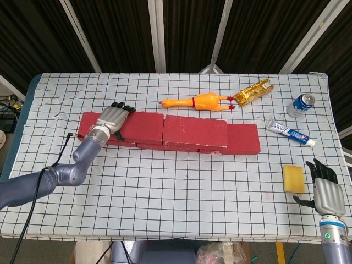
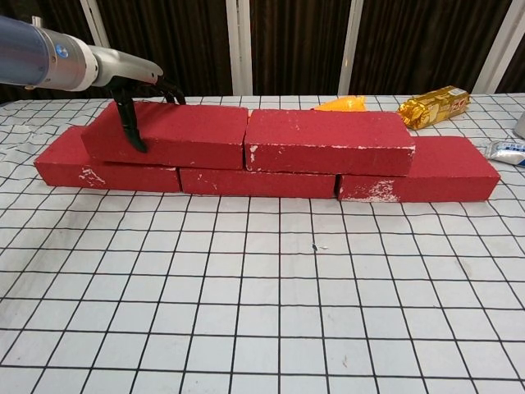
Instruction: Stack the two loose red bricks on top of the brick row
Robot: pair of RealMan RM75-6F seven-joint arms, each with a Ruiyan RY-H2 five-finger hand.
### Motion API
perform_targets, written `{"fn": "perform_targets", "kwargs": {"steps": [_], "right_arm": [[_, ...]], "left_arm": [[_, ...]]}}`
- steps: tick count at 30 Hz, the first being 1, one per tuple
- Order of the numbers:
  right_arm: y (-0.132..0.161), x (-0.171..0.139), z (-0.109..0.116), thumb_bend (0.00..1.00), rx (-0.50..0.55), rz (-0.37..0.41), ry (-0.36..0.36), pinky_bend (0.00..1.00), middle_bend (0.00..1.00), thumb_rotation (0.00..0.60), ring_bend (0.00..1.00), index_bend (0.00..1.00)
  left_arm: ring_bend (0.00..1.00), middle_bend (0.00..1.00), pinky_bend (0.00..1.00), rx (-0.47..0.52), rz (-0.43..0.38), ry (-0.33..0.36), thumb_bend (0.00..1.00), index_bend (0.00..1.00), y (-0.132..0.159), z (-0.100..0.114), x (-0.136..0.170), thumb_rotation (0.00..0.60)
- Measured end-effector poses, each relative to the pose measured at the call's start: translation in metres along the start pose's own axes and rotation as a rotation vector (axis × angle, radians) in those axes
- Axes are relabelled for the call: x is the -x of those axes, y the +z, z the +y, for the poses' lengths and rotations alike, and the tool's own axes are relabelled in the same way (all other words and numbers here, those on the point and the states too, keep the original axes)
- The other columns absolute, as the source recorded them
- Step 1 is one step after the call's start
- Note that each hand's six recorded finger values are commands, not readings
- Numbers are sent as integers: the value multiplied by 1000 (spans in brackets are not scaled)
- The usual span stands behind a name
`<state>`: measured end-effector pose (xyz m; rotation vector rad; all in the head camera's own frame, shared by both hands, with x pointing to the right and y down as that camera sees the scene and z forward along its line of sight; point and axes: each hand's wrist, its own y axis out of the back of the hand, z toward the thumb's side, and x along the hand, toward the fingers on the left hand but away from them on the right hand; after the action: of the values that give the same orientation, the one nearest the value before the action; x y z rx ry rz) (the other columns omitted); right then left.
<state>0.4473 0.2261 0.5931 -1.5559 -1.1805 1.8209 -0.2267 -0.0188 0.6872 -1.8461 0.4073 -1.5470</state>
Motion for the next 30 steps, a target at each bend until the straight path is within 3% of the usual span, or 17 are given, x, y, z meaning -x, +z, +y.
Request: {"fn": "perform_targets", "kwargs": {"steps": [18, 27, 30], "right_arm": [[0, 0, 0, 162, -1, -3, -2, 0, 0, 600, 0, 117], [1, 0, -1, 161, 0, 2, 3, 0, 0, 600, 0, 117], [2, 0, -1, 162, 3, 11, 8, 0, 0, 600, 0, 117]], "left_arm": [[4, 16, 50, -11, -9, -4, 0, 83, 5, 0, 1, 600], [0, 0, 32, 24, -18, 46, 0, 22, 1, 24, 18, 600], [0, 0, 34, 52, -31, 70, 0, 47, -3, 29, 34, 600]]}}
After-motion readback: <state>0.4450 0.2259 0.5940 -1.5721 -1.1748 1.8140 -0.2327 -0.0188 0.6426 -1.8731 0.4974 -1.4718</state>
